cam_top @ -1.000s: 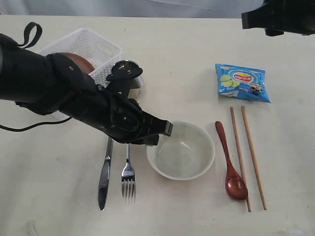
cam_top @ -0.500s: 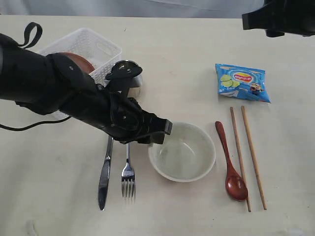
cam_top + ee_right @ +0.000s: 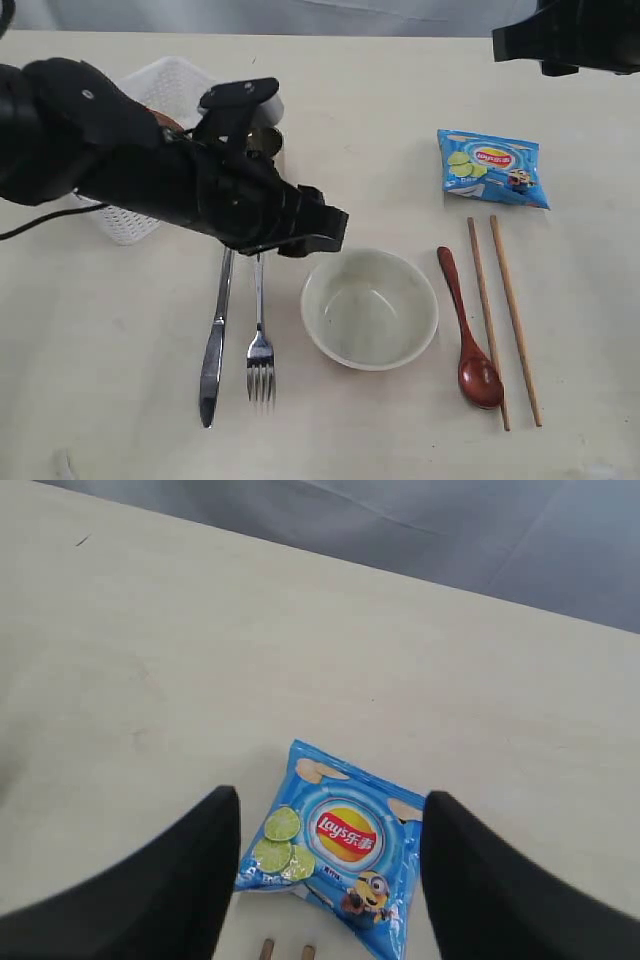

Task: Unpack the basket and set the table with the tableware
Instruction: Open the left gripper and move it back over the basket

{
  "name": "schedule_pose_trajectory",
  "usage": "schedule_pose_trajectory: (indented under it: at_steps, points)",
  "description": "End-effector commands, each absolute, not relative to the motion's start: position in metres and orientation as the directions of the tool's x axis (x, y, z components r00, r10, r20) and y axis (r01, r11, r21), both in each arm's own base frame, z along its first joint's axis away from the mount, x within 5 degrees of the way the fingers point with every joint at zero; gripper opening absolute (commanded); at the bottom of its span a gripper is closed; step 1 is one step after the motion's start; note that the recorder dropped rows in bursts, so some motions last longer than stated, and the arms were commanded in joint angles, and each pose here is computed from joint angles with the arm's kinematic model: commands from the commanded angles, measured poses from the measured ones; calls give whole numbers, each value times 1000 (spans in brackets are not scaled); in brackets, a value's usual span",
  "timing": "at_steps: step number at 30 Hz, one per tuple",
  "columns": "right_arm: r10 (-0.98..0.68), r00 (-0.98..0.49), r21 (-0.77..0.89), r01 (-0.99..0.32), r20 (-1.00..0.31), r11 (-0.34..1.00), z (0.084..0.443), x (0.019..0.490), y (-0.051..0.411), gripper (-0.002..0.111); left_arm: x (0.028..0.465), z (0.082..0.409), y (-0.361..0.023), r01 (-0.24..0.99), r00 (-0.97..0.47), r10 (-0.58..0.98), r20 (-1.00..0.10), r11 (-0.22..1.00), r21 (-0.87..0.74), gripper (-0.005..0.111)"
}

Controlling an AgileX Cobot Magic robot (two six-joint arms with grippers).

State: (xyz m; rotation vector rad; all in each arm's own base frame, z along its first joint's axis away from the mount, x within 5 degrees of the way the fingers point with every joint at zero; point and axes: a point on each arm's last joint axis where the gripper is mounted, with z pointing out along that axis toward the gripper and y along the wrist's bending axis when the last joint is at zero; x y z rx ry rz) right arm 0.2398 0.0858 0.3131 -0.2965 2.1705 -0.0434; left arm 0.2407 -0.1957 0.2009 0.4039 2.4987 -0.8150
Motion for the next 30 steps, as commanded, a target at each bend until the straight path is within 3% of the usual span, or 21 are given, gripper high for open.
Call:
schedule_pose_trajectory:
  at_steps: [1,6,11,14,18,23,28,30]
  points:
    - [-227,-558,-142,-192,-798,971,312,240,85,52,234,233,-186,486,-769,147,-622,766,-420,52]
    - [-227,-558,-142,-192,-798,971,312,240,85,52,234,266,-155,477,-701,92,-708,798,-368,52]
    - [-227,-558,-142,-192,-798,971,312,240,85,52,248,282,-105,335,-675,-40,-737,873,-354,52]
    - [-227,-558,-142,-192,-798,971,312,240,85,52,264,278,-54,149,-687,-178,-704,914,-376,52]
    - [-227,-557,-142,-193,-799,971,312,240,85,52,265,268,-18,51,-728,-213,-652,931,-361,52]
    - [-227,-553,-140,-196,-802,971,312,240,85,52,271,258,-10,30,-768,-137,-626,968,-249,52]
    - [-227,-553,-140,-196,-802,971,312,240,85,52,293,249,5,-112,-887,-156,-434,986,-125,52]
    - [-227,-551,-139,-197,-803,971,312,240,85,52,303,242,6,-103,-909,-131,-396,991,-92,52]
